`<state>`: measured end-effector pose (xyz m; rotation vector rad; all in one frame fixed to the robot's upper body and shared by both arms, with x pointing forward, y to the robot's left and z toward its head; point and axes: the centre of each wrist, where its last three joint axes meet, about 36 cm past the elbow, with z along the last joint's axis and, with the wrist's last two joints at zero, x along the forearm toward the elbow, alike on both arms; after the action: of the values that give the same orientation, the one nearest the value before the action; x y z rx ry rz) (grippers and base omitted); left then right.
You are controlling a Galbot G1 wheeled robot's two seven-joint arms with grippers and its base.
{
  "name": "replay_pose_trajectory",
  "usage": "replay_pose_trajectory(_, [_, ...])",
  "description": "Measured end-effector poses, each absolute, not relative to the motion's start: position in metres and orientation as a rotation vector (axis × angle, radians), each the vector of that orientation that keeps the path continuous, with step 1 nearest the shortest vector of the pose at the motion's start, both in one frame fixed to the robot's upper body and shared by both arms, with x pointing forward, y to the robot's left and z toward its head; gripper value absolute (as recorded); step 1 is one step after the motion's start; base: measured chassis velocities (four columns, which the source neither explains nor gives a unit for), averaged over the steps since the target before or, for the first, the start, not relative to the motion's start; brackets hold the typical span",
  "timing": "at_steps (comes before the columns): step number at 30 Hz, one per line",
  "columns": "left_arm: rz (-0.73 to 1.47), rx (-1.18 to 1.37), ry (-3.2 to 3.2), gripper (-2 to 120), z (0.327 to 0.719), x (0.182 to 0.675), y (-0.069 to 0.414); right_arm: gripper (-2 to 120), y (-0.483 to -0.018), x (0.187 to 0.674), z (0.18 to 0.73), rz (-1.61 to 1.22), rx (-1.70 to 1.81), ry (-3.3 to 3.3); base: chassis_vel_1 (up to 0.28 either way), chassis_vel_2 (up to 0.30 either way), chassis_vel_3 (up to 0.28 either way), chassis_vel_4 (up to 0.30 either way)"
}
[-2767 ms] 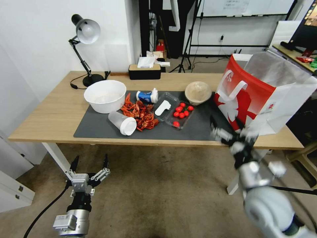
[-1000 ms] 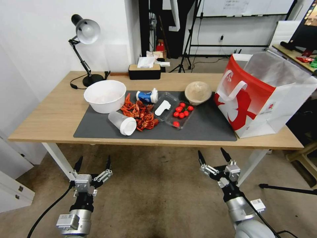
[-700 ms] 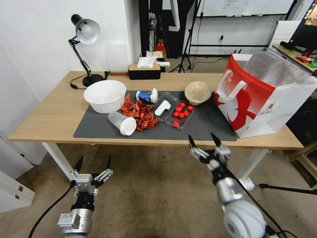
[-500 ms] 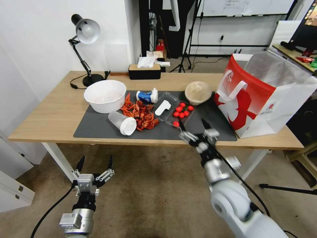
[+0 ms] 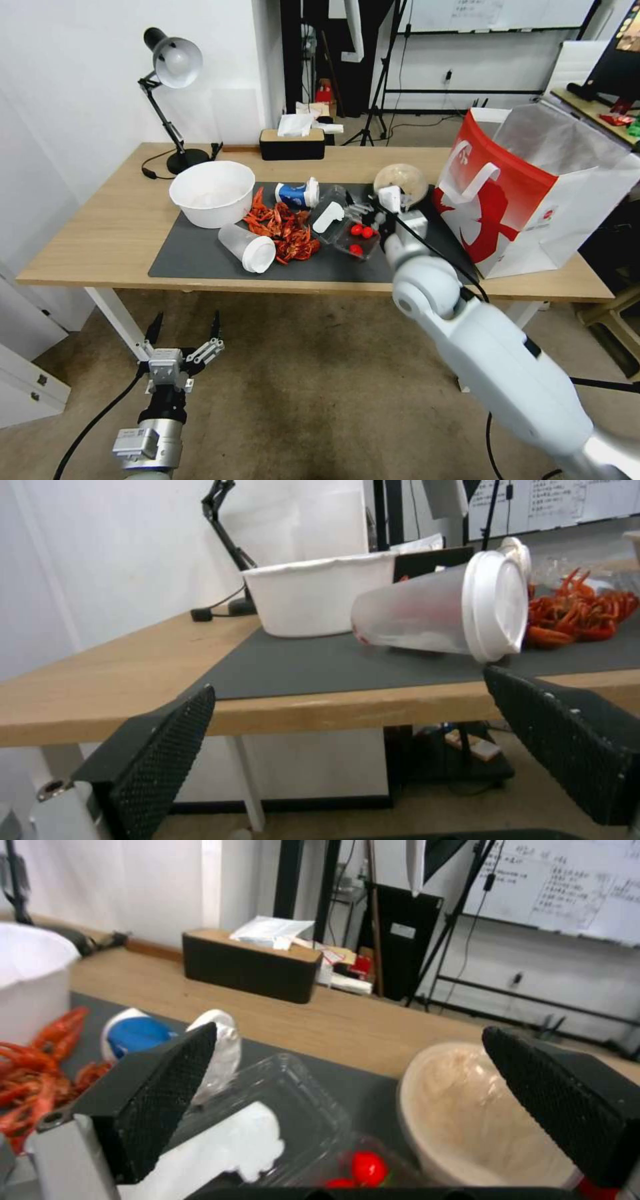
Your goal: Pick up the trash from the table and place it into the takeout bag.
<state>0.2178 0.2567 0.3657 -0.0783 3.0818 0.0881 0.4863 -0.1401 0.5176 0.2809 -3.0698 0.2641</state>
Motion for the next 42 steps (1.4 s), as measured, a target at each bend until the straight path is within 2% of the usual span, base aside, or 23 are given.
replay_pose_trajectory(9, [0.084, -0.09, 3.092, 100, 0.362, 0.217, 0.256, 100, -0.111, 0.513, 0.55, 0.585, 0.201, -2.947, 0.0, 0.0, 0.0, 0.0])
replay_pose_trajectory(16, [0.082, -0.089, 3.093, 100, 0.359, 0.219, 0.256, 100, -0.108, 0.532, 0.561, 0.701, 0.133, -2.895, 0.0, 0.0, 0.0, 0.0])
replay_pose_trajectory(28, [0.083, -0.084, 3.09, 100, 0.36, 0.219, 0.257, 100, -0.112, 0.554, 0.558, 0.78, 0.083, -2.852, 0.0, 0.0, 0.0, 0.0])
replay_pose_trajectory(42, [0.08, -0.087, 3.088, 100, 0.361, 0.219, 0.255, 100, -0.111, 0.591, 0.54, 0.738, 0.053, -2.745, 0.0, 0.0, 0.0, 0.0])
